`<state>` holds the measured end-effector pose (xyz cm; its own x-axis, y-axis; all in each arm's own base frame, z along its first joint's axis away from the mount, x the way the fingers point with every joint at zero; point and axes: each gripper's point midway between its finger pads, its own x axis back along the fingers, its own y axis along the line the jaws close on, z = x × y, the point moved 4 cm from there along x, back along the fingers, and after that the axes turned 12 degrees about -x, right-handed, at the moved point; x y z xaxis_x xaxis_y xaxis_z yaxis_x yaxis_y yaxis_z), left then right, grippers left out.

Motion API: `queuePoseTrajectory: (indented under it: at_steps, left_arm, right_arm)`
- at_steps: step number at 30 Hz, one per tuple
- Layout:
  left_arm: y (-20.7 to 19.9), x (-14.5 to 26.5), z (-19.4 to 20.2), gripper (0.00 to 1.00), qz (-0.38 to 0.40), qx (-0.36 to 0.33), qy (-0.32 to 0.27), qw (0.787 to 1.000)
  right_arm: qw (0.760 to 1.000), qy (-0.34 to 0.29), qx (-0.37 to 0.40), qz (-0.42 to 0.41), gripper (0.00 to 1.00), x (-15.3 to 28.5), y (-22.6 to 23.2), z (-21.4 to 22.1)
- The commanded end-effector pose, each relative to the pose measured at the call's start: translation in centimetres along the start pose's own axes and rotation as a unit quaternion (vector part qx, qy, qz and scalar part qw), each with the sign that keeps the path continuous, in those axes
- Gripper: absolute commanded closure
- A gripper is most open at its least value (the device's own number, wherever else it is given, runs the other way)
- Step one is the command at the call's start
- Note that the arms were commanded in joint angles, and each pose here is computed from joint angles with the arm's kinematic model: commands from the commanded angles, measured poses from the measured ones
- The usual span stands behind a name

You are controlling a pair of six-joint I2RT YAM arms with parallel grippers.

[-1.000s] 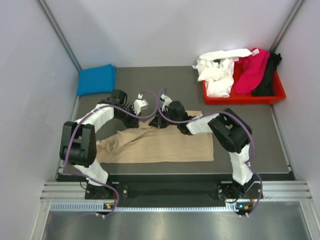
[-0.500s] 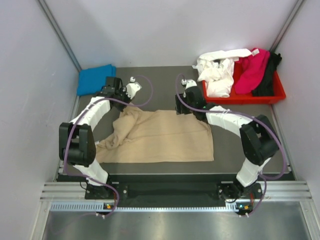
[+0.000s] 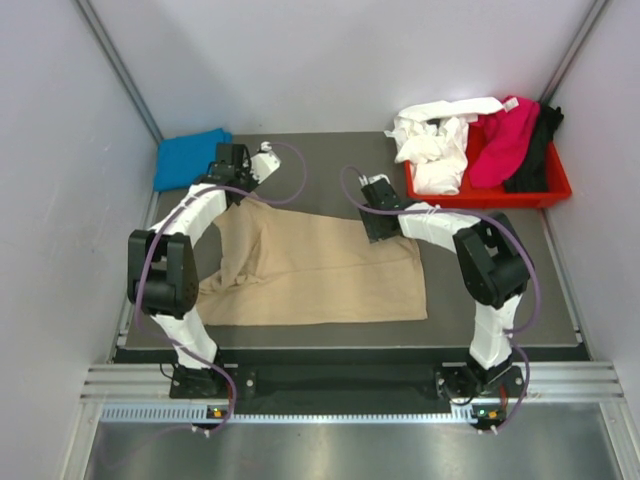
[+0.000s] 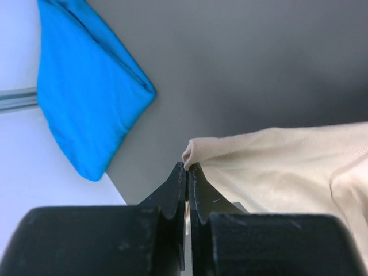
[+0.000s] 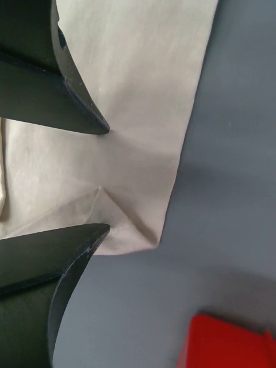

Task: Fold and stack the t-shirts
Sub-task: Fold the tshirt

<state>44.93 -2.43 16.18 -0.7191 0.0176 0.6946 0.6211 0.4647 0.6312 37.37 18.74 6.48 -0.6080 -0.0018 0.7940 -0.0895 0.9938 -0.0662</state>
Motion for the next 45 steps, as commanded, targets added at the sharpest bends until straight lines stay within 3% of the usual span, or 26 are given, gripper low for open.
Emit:
queuePoseTrajectory:
  at_steps: [1,7,10,14,16,20,27,29,30,32,33,35,37,39,40,41,45]
  left_arm:
    - [4.0,-0.4,-1.4,1.0,-0.078,-0.014,-0.009,0.997]
    - [3.3,-1.4,-2.2,1.0,-0.051,-0.005,-0.025,0.998]
    - [2.5,-0.9,-2.2,1.0,-0.026,0.003,-0.028,0.999]
    - [0.8,1.0,-2.2,1.0,0.029,0.013,-0.031,0.999]
    - [-0.2,2.8,-2.3,1.0,0.059,0.027,-0.04,0.997]
    - [-5.2,6.5,-1.6,1.0,0.182,0.038,-0.037,0.982]
    - [-15.7,12.0,1.4,0.99,0.376,0.036,-0.003,0.926]
    - [-18.5,13.2,2.3,0.91,0.417,0.027,0.009,0.909]
    - [-19.4,13.6,2.5,0.74,0.429,0.018,0.011,0.903]
    - [-21.6,15.4,2.8,0.53,0.476,-0.001,0.019,0.879]
    - [-22.0,16.0,2.8,0.17,0.491,-0.012,0.014,0.871]
    - [-21.0,17.3,1.8,0.13,0.48,-0.01,-0.009,0.877]
    - [-18.0,17.4,1.0,0.13,0.397,0.038,-0.019,0.917]
    - [-12.4,16.1,1.3,0.19,0.272,0.139,-0.032,0.952]
    - [-10.7,15.7,1.9,0.36,0.247,0.176,-0.031,0.952]
    - [-8.3,15.3,3.6,0.43,0.213,0.227,-0.023,0.95]
    - [-7.1,11.9,7.1,0.41,0.204,0.28,0.024,0.938]
  right_arm:
    - [0.999,-0.01,0.007,0.053,0.37,0.4,-2.0,-1.0]
    - [0.999,0.004,0.022,0.03,0.41,-0.6,-1.9,-1.1]
    - [0.999,0.009,0.019,0.037,0.54,-0.9,-2.4,-1.0]
    - [0.999,0.008,0.006,0.048,0.9,-0.6,-4.1,-1.0]
    - [0.999,0.0,0.0,0.052,0.98,0.0,-4.5,-1.3]
    - [1.0,-0.015,-0.001,0.019,1.0,1.7,-4.4,-1.7]
    - [0.999,-0.029,0.012,-0.012,1.0,3.7,-4.7,-0.8]
    - [0.999,-0.036,0.011,-0.03,1.0,4.1,-4.4,-0.6]
    - [0.998,-0.037,0.011,-0.045,1.0,4.1,-4.0,-0.6]
    - [0.998,-0.036,0.009,-0.052,1.0,4.2,-3.9,-0.4]
    - [0.998,-0.039,0.008,-0.052,1.0,4.3,-3.9,-0.4]
    - [0.998,-0.041,0.007,-0.052,1.0,4.4,-4.0,-0.3]
    - [0.998,-0.042,0.006,-0.053,1.0,4.5,-4.0,-0.2]
    - [0.998,-0.042,0.005,-0.053,1.0,4.5,-4.1,0.1]
    - [0.998,-0.041,0.003,-0.052,1.0,4.5,-4.1,0.2]
    - [0.998,-0.043,0.0,-0.05,1.0,4.5,-4.2,0.3]
    - [0.996,-0.052,-0.005,-0.065,1.0,5.0,-4.1,0.2]
